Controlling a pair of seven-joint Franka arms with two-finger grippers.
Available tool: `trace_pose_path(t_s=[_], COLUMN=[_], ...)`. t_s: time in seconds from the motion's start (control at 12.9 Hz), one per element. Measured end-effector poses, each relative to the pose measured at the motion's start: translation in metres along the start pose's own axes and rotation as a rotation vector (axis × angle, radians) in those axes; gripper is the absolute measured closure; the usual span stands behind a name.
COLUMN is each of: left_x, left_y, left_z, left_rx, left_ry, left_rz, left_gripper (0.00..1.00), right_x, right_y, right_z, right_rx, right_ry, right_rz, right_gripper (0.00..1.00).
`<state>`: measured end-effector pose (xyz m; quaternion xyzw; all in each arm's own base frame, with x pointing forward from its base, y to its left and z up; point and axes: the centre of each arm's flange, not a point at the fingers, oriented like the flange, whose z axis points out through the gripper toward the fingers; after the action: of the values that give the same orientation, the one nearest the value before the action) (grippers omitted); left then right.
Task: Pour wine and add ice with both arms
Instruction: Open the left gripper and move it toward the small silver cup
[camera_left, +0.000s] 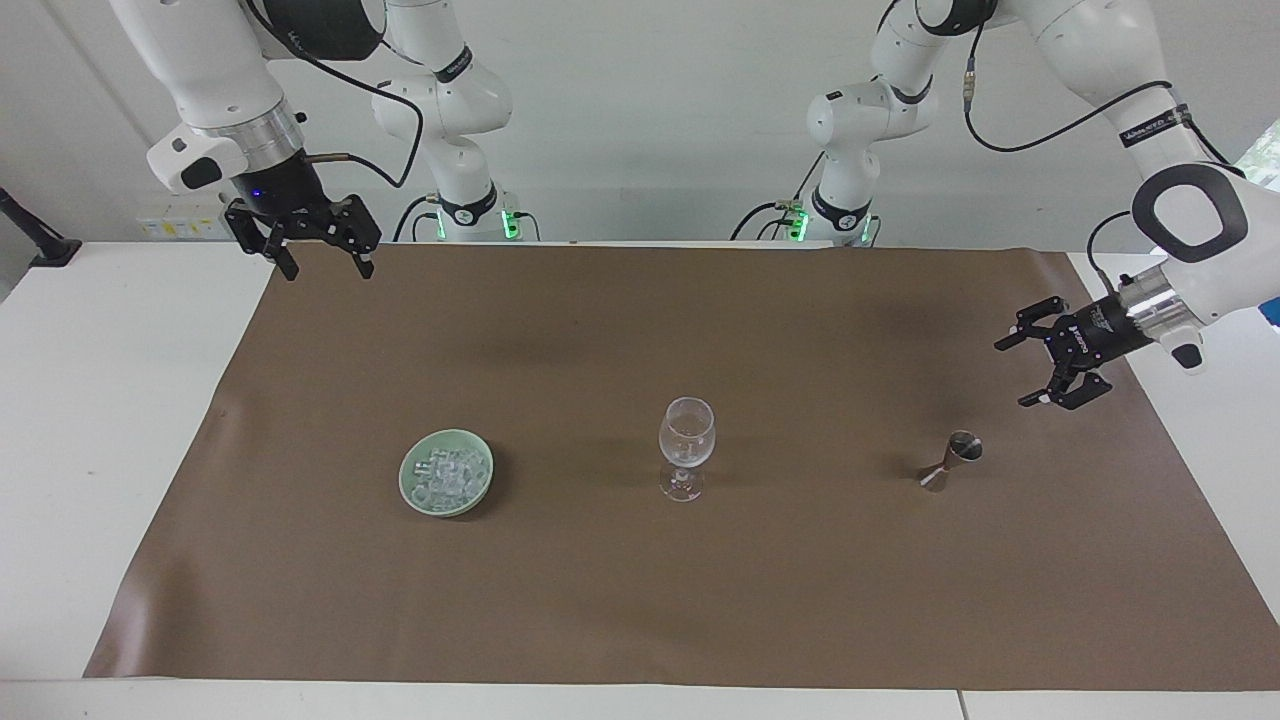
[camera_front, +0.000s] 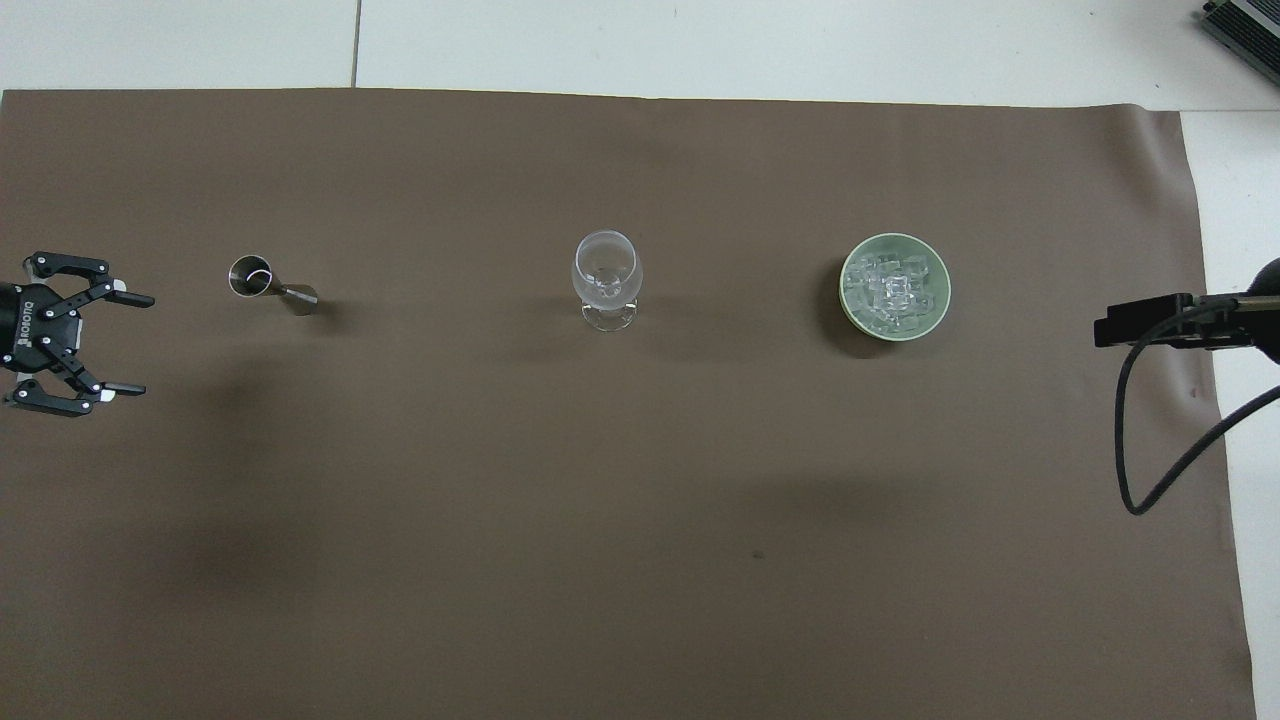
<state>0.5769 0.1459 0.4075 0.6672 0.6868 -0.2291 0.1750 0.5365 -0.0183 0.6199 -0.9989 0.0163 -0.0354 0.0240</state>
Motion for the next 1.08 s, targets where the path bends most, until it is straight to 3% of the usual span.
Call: trace_pose_path(t_s=[0.31, 0.7, 1.08], left_x=[0.011, 0.040, 0.075], left_y=[0.003, 0.006, 0.016], left_z=[0.026, 0.037, 0.058], left_rx=[-0.008, -0.071, -0.146], left_ry=[-0.064, -0.209, -0.376], left_rz=[-0.044, -0.139, -0.114], left_gripper=[0.00, 0.00, 0.00], right_x=[0.000, 0.000, 0.000], right_y=[0.000, 0.000, 0.000], right_z=[0.000, 0.000, 0.000], right_rx=[0.000, 0.000, 0.000], right_ry=[0.000, 0.000, 0.000], right_rz=[0.000, 0.000, 0.000], right_gripper=[0.00, 0.00, 0.00])
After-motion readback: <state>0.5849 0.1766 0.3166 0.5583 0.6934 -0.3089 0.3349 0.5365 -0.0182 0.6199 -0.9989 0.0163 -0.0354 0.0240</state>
